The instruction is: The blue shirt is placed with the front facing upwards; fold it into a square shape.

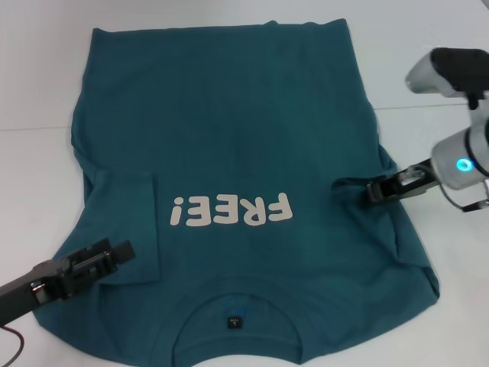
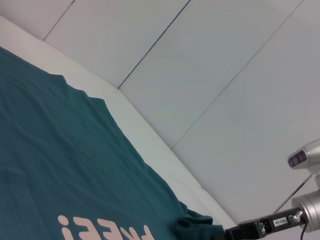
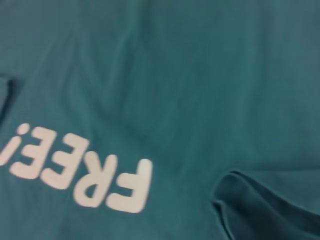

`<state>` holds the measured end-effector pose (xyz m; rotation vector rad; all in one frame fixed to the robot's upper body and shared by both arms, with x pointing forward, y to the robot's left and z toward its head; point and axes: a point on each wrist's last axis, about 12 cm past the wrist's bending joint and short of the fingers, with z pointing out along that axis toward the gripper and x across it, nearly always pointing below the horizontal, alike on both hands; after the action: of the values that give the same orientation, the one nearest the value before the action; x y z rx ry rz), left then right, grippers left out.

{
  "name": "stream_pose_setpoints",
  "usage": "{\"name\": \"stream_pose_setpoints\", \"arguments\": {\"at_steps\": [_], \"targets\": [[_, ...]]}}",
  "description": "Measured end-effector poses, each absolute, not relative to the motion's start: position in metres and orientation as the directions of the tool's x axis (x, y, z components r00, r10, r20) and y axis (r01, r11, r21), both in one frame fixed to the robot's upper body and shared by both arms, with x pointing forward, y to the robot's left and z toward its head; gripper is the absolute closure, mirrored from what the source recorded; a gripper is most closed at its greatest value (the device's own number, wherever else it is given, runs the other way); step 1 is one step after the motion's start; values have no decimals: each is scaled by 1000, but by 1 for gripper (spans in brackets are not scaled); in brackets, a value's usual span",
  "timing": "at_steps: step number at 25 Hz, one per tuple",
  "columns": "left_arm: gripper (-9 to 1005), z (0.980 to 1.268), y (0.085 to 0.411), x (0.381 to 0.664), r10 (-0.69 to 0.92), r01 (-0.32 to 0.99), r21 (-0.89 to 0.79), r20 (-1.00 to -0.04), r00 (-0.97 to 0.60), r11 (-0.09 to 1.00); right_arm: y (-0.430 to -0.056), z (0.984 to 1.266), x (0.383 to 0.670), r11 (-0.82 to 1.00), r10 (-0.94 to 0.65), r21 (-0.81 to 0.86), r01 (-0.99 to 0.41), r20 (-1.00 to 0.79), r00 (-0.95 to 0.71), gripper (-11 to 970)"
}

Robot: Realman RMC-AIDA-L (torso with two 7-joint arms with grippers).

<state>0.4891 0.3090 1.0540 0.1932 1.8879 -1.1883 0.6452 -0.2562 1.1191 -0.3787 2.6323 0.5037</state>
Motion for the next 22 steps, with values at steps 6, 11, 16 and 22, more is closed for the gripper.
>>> {"name": "stream_pose_setpoints", "arguments": {"at_steps": [6, 11, 16, 22], "targets": [[179, 1054, 309, 489, -299, 534, -657, -736, -608, 532, -237, 1119, 647, 882, -198, 301, -364, -463, -864, 878], [179, 1054, 309, 488, -300, 533, -658, -735, -608, 532, -233, 1119, 647, 876, -162, 334, -347, -475, -865, 841], [179, 1054, 309, 489, -298, 535, -657, -736, -608, 532, -232, 1117, 645, 870, -169, 343, -354, -467, -868, 804], [179, 1054, 309, 490, -298, 535, -656, -737, -607, 532, -236, 1117, 645, 873, -173, 338, -351, -458, -872, 717]]}}
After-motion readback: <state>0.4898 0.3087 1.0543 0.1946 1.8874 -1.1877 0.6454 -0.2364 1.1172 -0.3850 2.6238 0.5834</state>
